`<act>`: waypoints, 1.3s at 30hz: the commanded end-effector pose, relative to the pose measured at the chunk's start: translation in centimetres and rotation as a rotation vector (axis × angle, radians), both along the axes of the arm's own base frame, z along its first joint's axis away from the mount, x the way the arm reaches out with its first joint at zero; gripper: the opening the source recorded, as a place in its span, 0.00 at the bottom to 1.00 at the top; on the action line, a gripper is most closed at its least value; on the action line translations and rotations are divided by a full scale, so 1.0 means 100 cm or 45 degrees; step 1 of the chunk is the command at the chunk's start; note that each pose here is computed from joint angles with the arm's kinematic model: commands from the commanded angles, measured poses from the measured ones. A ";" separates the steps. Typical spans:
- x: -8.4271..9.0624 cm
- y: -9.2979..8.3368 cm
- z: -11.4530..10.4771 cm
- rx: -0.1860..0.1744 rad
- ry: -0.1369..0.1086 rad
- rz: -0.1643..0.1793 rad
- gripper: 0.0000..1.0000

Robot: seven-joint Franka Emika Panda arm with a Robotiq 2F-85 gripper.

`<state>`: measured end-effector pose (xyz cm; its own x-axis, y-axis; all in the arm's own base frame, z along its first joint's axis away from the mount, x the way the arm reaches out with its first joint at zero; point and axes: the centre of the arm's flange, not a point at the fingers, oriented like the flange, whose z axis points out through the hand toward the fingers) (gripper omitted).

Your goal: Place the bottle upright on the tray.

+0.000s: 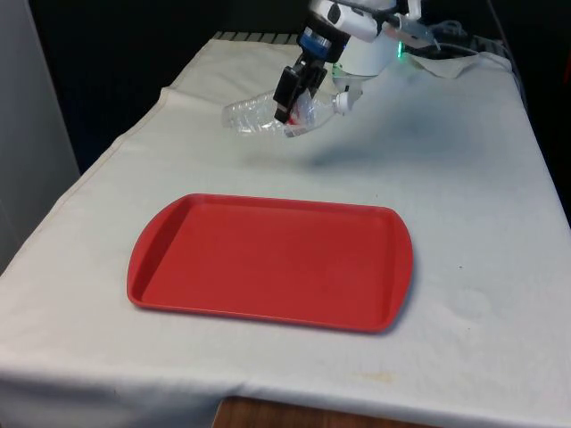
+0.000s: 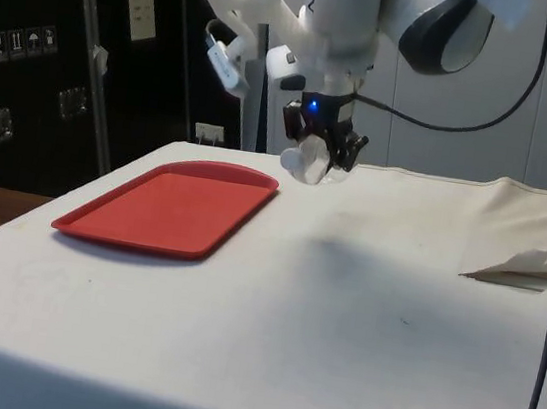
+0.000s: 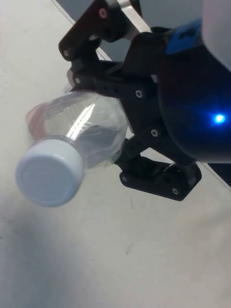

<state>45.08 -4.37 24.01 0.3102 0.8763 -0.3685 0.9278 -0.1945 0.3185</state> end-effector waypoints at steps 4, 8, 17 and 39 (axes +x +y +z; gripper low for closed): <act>0.002 -0.001 0.007 0.033 -0.016 -0.020 0.35; 0.004 -0.004 0.017 0.043 -0.033 -0.038 0.35; 0.010 -0.010 0.044 0.037 -0.070 -0.050 0.35; 0.026 -0.028 0.125 0.021 -0.121 -0.093 0.35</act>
<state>47.61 -7.17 36.19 0.4083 0.8547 -0.3206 0.8740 -0.2646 0.4076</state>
